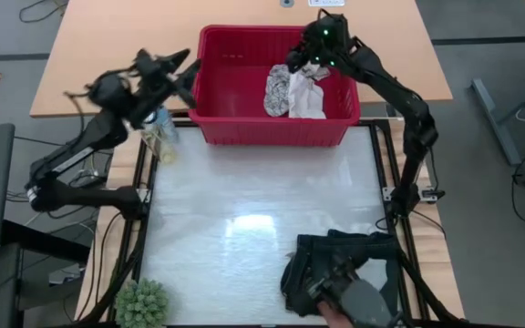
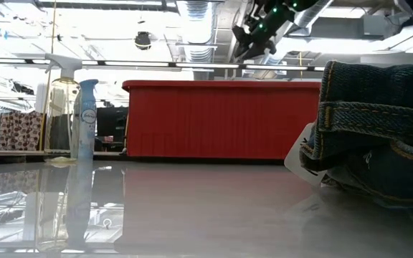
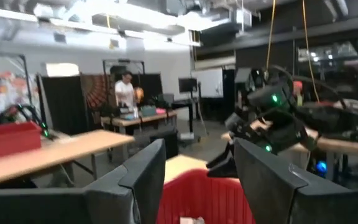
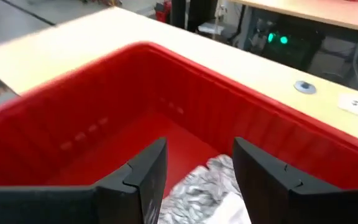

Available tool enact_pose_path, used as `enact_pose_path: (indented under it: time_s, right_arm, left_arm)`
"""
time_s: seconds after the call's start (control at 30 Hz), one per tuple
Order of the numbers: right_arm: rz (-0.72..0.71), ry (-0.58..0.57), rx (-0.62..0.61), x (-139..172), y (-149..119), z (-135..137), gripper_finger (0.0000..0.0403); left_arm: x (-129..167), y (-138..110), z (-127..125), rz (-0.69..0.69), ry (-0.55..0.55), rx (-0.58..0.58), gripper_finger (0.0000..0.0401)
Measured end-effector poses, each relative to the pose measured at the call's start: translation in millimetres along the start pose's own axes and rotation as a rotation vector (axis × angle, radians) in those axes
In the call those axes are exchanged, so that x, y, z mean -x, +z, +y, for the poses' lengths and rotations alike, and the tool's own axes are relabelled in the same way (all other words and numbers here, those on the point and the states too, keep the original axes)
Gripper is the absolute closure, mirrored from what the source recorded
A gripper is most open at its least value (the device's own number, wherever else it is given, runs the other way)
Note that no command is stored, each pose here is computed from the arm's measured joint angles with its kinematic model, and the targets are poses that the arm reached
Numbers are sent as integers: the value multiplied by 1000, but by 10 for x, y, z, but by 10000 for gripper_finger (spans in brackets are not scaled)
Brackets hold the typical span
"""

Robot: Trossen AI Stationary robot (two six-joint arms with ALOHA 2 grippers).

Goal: Fold Laundry from Bin
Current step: Remove the white from the red laundry bin

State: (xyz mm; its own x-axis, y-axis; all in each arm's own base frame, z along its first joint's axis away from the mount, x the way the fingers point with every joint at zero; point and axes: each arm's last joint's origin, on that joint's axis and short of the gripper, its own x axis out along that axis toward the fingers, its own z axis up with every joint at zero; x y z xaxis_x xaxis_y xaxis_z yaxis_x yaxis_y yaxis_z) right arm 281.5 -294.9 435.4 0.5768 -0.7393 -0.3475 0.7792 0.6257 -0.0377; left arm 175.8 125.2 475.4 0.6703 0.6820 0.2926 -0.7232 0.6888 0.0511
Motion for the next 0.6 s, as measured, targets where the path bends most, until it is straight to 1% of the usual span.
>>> enact_pose_path:
  time_s: [0.1, 0.3, 0.47, 0.6]
  right_arm:
    - [24, -21, 0, -27, 31, -94, 198]
    - [8, -58, -11, 48, 95, -257, 198]
    - [-49, -79, -7, 264, 221, -350, 198]
    - [-66, -83, -9, 369, 264, -366, 198]
  left_arm:
    - [-281, -149, 23, 37, -19, 28, 217]
    - [-835, -405, 25, 93, -121, 39, 217]
    - [-1194, -575, -27, 151, -221, 40, 217]
    - [-1419, -666, -67, 163, -262, 45, 217]
